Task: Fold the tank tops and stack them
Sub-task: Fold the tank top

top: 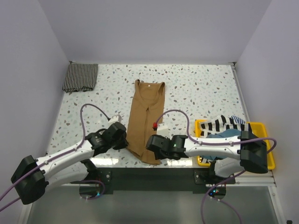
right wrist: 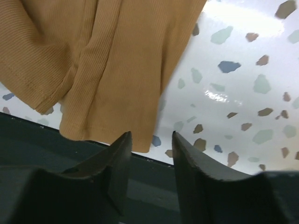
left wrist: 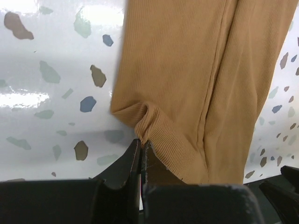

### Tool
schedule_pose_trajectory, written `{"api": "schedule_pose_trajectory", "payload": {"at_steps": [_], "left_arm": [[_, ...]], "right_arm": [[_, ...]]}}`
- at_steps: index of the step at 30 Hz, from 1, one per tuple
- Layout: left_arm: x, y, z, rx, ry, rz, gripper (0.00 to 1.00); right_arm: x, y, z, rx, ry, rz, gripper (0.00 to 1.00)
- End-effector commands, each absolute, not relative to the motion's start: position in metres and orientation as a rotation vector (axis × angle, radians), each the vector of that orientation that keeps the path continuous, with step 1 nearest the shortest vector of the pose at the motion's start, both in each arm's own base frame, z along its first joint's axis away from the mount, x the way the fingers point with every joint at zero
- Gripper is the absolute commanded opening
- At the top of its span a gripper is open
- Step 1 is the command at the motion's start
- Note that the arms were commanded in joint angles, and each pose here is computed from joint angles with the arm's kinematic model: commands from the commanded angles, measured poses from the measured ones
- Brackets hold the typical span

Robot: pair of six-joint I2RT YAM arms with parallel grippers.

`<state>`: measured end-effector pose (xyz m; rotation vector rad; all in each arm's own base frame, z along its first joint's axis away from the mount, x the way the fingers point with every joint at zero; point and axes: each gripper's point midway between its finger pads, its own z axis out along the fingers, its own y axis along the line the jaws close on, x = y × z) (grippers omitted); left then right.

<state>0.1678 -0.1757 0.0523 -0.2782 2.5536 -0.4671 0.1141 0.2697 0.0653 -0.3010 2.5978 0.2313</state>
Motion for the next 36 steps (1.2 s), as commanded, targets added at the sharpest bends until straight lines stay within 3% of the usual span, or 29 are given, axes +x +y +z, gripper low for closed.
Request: {"api": "schedule_pose_trajectory", "payload": {"at_steps": [1, 6, 20, 26, 32, 36], "left_arm": [[0.160, -0.172, 0.055, -0.301, 2.536, -0.510, 0.00], [0.137, -0.160, 0.031, -0.288, 2.599, -0.483, 0.00], [0.106, -0.162, 0.007, -0.215, 2.702, -0.482, 0.00], [0.106, -0.163, 0.009, -0.205, 2.701, -0.486, 0.00], [0.106, -0.162, 0.009, -0.200, 2.701, -0.476, 0.00], [0.107, -0.162, 0.011, -0.199, 2.696, -0.477, 0.00]], "right_arm": [[0.105, 0.282, 0.060, -0.233, 2.614, 0.318, 0.47], [0.095, 0.276, 0.051, -0.217, 2.634, 0.314, 0.52], [0.074, 0.293, 0.034, -0.191, 2.686, 0.406, 0.52], [0.068, 0.295, 0.028, -0.184, 2.697, 0.395, 0.50], [0.065, 0.292, 0.025, -0.209, 2.696, 0.326, 0.41], [0.064, 0.278, 0.026, -0.212, 2.680, 0.242, 0.44]]}}
